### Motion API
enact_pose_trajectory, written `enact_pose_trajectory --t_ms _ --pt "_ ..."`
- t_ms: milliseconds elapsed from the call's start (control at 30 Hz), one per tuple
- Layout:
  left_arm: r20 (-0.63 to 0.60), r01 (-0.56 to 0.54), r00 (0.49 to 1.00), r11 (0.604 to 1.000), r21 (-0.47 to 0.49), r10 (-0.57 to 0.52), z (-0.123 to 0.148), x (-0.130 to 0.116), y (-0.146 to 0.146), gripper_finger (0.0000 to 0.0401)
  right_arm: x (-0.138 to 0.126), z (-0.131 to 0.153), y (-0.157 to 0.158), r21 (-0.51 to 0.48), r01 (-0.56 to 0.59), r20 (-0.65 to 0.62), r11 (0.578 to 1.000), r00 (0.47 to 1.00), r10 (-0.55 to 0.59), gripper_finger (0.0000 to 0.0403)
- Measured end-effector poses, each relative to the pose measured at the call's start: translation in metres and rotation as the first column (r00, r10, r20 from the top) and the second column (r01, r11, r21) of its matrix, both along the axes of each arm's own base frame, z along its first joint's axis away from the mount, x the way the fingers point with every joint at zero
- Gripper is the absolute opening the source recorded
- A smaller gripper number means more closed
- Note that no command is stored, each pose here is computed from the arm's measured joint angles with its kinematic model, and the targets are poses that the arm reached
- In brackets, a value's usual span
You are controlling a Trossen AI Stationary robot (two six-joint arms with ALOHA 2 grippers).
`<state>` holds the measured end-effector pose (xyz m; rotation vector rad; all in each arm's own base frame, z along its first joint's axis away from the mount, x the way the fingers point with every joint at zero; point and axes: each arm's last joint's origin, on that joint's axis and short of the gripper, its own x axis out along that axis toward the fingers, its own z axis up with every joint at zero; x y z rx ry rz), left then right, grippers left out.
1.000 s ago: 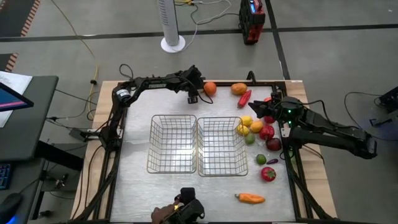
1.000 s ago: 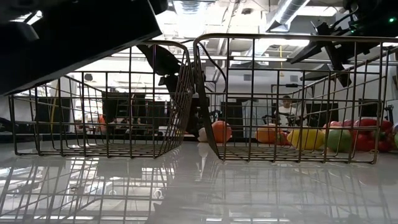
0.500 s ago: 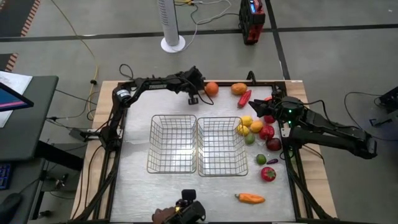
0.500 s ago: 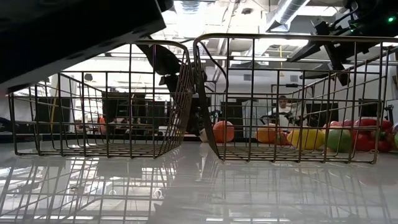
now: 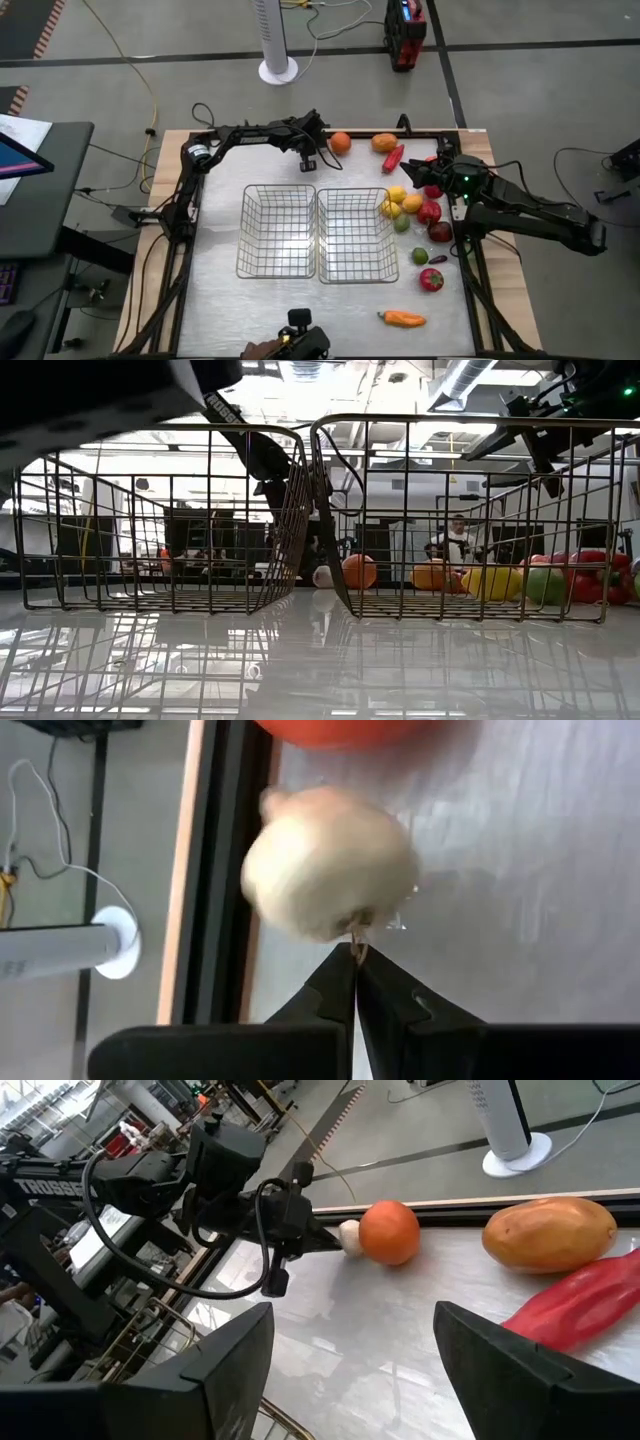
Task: Sort produce into baskets
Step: Put the garlic into the left wire basket
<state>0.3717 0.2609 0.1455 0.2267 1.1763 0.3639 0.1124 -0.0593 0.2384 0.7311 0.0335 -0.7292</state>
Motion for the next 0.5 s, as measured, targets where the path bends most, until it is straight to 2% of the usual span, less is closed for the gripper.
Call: enact_pose_trajectory --t_ms 267,500 --pt "0.02 -0.022 1.0 1.0 0.015 0.021 0.025 0.001 -0.014 0.0 0.0 0.0 0.0 0.0 0.0 0.0 1.0 1.0 0.0 0.0301" --pt "0.023 -0.047 0.999 0.999 -0.009 0.047 0.04 -0.001 -0.025 0.0 0.0 0.0 0.0 -0.003 -0.001 -0.004 1.0 1.0 0.001 0.0301"
